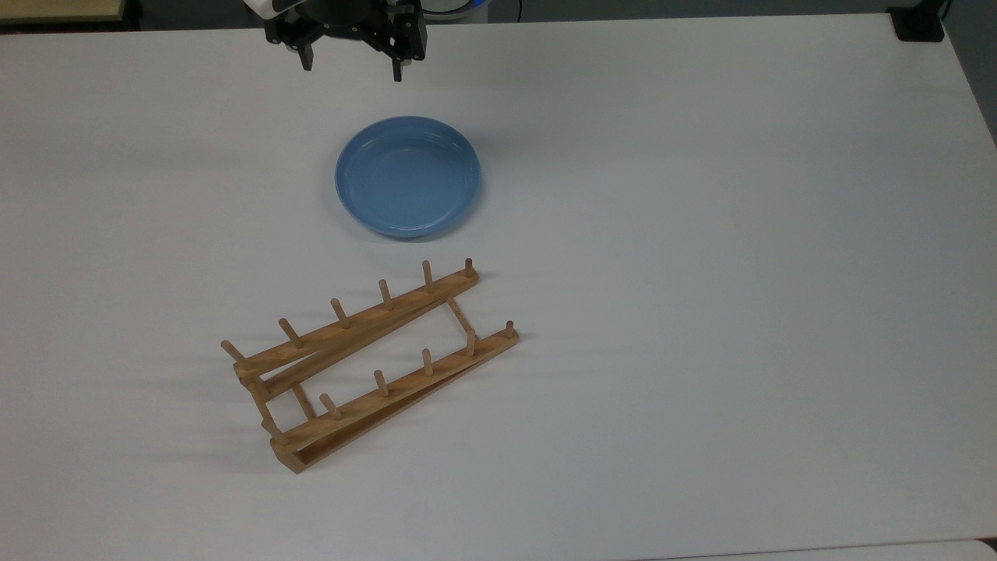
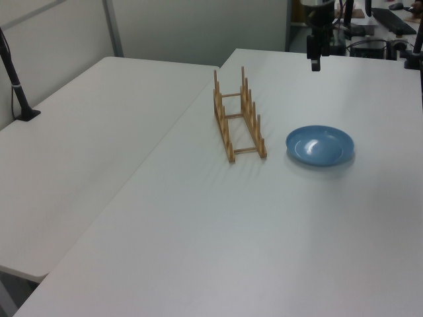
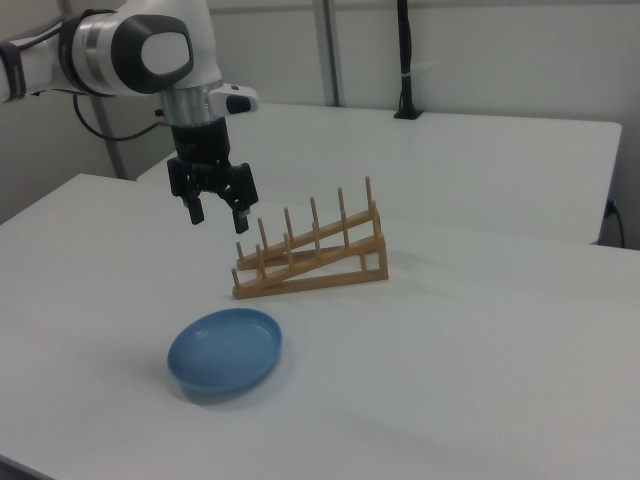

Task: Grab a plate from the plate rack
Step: 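Open the gripper, release the plate, and raise the gripper away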

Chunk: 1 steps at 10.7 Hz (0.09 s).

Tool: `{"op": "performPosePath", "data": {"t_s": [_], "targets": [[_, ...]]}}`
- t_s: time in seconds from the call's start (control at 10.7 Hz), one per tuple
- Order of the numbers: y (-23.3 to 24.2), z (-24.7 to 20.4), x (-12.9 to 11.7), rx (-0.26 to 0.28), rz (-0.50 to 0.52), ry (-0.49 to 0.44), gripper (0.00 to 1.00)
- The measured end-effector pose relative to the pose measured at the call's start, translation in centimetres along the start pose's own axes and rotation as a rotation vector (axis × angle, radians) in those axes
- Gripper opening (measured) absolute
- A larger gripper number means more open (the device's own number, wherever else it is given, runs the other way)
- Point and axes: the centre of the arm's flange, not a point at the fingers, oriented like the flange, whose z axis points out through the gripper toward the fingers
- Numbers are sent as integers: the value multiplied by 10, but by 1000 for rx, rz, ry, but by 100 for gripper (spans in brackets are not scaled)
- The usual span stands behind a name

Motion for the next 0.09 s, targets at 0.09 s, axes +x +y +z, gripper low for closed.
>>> {"op": "performPosePath", "data": {"t_s": [0.09], "targets": [[0,0,0,0,3,0,100]]}}
